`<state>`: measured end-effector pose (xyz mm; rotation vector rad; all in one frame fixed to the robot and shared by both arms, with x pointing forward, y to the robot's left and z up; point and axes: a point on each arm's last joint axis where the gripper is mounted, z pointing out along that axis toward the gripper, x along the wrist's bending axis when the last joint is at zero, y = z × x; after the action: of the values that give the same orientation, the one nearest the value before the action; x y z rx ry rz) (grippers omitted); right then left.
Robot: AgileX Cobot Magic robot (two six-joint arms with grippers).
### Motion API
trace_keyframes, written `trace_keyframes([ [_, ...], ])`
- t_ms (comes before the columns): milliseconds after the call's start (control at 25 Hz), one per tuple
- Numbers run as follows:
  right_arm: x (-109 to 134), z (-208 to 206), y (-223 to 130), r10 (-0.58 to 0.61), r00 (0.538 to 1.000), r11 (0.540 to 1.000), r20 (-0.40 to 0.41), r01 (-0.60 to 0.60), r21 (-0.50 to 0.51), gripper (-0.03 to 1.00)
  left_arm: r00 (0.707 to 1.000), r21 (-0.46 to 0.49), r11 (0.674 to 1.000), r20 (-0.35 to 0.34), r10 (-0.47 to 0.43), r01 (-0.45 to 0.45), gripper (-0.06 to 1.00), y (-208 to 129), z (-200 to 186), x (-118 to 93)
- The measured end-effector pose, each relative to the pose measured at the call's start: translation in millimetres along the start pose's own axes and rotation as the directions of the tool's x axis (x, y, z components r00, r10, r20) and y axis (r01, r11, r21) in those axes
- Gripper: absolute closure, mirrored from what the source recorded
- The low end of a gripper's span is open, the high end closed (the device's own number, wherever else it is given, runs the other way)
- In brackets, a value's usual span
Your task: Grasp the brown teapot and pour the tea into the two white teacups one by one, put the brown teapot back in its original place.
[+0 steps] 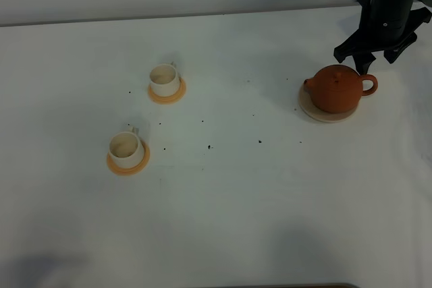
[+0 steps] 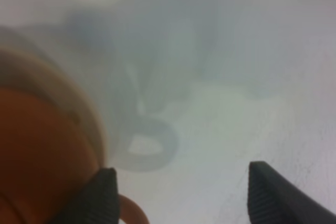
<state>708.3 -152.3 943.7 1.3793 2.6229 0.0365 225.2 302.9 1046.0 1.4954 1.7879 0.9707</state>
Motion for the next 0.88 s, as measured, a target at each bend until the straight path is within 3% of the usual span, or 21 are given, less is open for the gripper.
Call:
trace_keyframes([
  [880, 1.7, -3.9, -17.6, 0.085, 0.995, 0.996, -0.046, -0.084, 0.036, 0.45, 1.0, 0.0, 1.0, 0.001, 0.001, -0.001, 0.56, 0.0, 0.0, -0.1],
])
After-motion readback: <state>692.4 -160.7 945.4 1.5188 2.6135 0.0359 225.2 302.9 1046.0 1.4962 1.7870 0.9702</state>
